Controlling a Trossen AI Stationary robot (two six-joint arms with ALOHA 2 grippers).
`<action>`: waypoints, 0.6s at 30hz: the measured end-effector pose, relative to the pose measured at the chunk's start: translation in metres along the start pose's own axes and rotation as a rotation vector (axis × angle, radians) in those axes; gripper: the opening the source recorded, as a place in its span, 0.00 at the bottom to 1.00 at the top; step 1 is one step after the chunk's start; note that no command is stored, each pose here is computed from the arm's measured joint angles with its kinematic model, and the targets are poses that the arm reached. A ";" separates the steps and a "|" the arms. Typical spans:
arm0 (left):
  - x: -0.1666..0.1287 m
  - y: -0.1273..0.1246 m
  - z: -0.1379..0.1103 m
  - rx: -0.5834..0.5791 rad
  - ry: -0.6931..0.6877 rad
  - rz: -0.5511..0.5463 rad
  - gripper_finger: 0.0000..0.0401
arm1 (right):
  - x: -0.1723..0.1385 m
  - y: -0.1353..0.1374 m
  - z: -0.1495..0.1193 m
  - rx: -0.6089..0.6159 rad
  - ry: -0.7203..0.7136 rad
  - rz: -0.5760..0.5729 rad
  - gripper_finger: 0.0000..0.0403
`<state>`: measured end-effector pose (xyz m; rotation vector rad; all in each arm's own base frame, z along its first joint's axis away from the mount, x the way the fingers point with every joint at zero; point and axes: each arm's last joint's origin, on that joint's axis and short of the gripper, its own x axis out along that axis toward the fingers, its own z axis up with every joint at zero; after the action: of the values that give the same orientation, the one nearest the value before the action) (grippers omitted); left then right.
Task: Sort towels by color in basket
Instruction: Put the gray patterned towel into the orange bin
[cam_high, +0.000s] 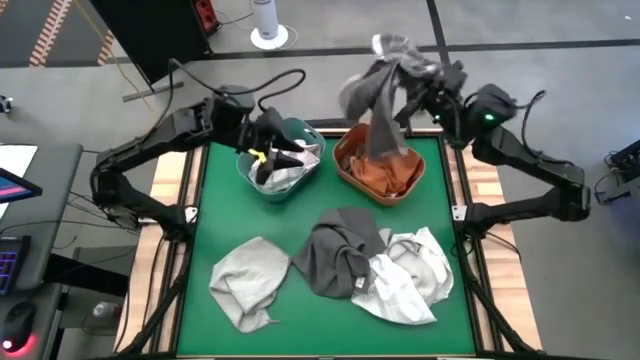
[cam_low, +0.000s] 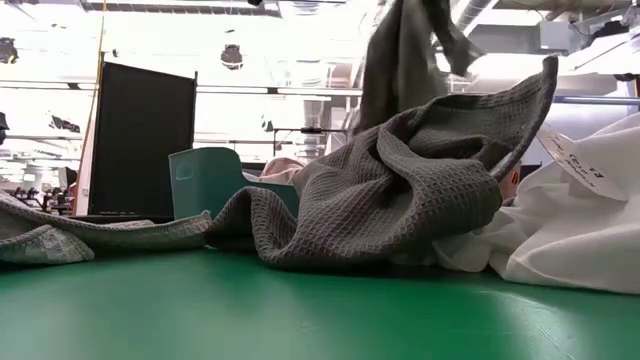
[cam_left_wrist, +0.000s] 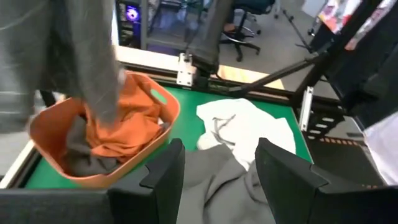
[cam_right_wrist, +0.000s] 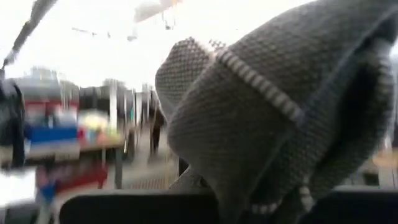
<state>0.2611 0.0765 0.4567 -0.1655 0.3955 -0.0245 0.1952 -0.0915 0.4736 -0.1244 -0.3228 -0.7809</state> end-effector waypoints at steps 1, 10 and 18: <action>0.000 0.001 0.000 -0.009 0.000 0.011 0.46 | -0.001 -0.001 -0.007 0.010 0.073 0.003 0.07; 0.042 -0.002 -0.005 -0.106 0.040 0.086 0.46 | -0.044 -0.009 -0.052 0.011 0.708 0.002 0.07; 0.091 -0.021 -0.009 -0.110 0.006 0.050 0.46 | -0.093 -0.005 -0.043 0.140 0.917 0.256 0.07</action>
<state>0.3423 0.0491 0.4175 -0.2644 0.4067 0.0459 0.1400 -0.0426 0.4018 0.3185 0.5011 -0.4915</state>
